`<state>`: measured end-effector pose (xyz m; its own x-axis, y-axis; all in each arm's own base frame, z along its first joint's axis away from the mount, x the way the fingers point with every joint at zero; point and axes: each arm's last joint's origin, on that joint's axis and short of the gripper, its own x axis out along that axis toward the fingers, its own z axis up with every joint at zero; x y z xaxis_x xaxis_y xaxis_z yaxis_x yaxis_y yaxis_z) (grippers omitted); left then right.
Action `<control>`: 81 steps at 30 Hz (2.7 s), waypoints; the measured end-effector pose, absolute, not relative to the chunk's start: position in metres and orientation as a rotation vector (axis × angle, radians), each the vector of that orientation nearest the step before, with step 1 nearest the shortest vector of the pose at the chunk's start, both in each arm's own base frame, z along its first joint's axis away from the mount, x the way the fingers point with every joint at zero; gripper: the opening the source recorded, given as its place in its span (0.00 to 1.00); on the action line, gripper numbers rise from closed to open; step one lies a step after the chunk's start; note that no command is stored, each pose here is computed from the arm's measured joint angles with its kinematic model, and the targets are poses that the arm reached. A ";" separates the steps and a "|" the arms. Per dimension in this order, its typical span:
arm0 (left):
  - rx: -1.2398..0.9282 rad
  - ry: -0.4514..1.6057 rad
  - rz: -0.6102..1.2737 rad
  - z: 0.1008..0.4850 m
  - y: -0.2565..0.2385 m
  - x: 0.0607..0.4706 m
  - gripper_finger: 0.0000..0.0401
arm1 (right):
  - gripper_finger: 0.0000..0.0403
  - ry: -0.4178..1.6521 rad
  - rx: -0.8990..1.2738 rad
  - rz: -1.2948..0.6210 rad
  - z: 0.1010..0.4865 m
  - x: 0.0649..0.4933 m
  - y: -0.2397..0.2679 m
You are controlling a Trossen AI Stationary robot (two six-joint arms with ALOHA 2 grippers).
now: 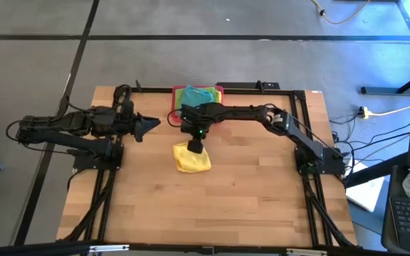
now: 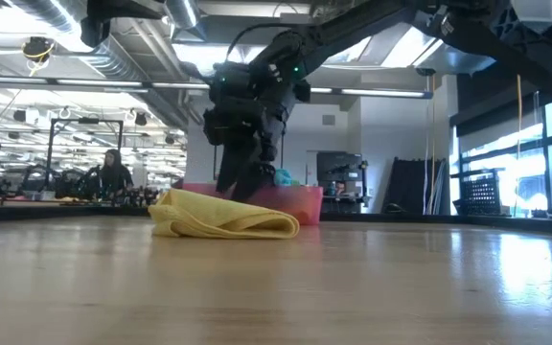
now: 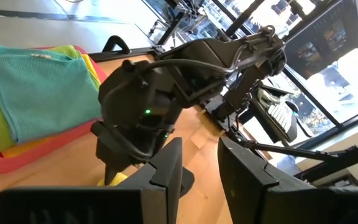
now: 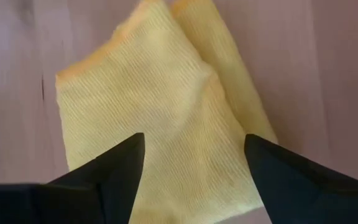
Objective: Fold microfiber towels
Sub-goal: Stack the folded yellow microfiber cloth on top of the blue microfiber cloth in the bin
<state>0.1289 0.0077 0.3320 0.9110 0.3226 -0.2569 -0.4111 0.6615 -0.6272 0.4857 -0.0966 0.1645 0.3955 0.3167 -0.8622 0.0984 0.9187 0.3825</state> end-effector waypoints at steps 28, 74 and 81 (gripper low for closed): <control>-0.727 0.185 0.407 0.327 0.007 0.131 0.24 | 0.69 1.254 0.401 0.116 0.138 0.482 -0.109; -0.822 0.261 0.295 0.321 -0.022 0.146 0.24 | 0.69 1.282 0.356 0.264 0.129 0.484 -0.085; -0.809 0.275 0.276 0.320 -0.026 0.146 0.24 | 0.69 1.286 0.394 0.232 0.129 0.485 -0.084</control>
<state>0.1462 -0.0258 0.3204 0.9291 0.1361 -0.3439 -0.3442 0.6584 -0.6693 0.4847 -0.0844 0.1289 0.2704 0.3829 -0.8833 0.0495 0.9107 0.4100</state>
